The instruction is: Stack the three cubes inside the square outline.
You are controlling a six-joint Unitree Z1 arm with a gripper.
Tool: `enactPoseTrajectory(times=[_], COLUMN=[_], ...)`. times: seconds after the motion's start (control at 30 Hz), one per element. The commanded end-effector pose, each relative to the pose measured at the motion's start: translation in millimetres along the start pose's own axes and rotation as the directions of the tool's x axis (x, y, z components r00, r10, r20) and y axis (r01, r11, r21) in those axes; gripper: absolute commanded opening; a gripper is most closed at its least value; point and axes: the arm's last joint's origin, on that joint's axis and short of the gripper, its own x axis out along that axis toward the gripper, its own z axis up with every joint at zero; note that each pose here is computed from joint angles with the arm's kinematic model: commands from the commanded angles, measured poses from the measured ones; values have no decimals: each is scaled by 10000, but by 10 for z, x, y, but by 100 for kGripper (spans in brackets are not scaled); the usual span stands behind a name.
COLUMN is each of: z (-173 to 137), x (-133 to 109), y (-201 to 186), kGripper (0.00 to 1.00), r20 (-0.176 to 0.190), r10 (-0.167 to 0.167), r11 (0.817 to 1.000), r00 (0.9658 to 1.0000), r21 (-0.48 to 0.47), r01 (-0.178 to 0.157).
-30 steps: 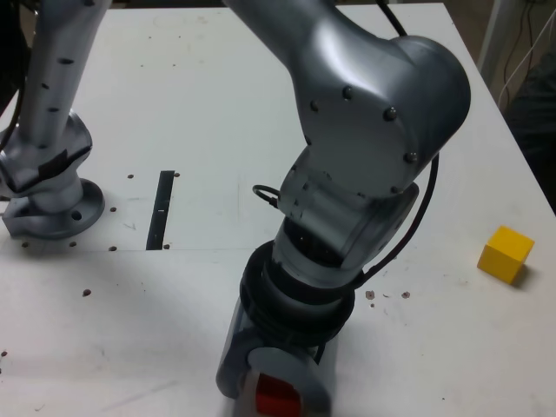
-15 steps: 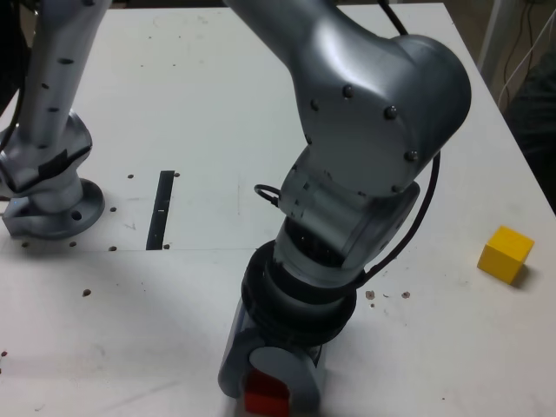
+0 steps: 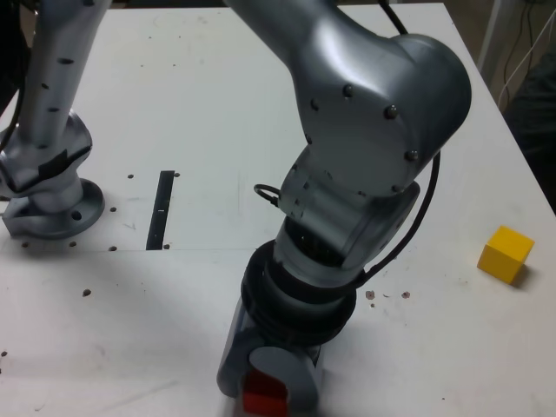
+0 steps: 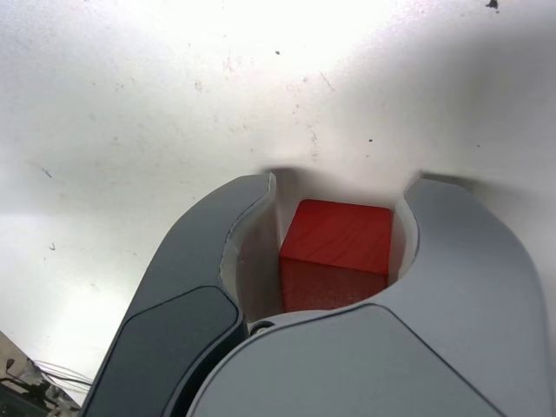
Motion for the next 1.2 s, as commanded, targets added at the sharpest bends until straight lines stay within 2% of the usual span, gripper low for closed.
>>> enactPoseTrajectory(times=[0.0, 0.13, 0.43, 0.87, 1.17], z=[-59, -171, -330, -389, -256], x=[-67, -172, -432, -646, -640], y=[26, 74, 375, 1137, 1680], kGripper=[25, 25, 25, 25, 25], r20=[0, -15, 237, 516, 517], r10=[-11, 99, 236, 18, -54], r11=[10000, 9999, 9984, 9902, 9892], r00=[10000, 9999, 9994, 9987, 9987], r21=[-12, -38, -513, -1399, -1458], r01=[11, -99, -223, 55, 129])
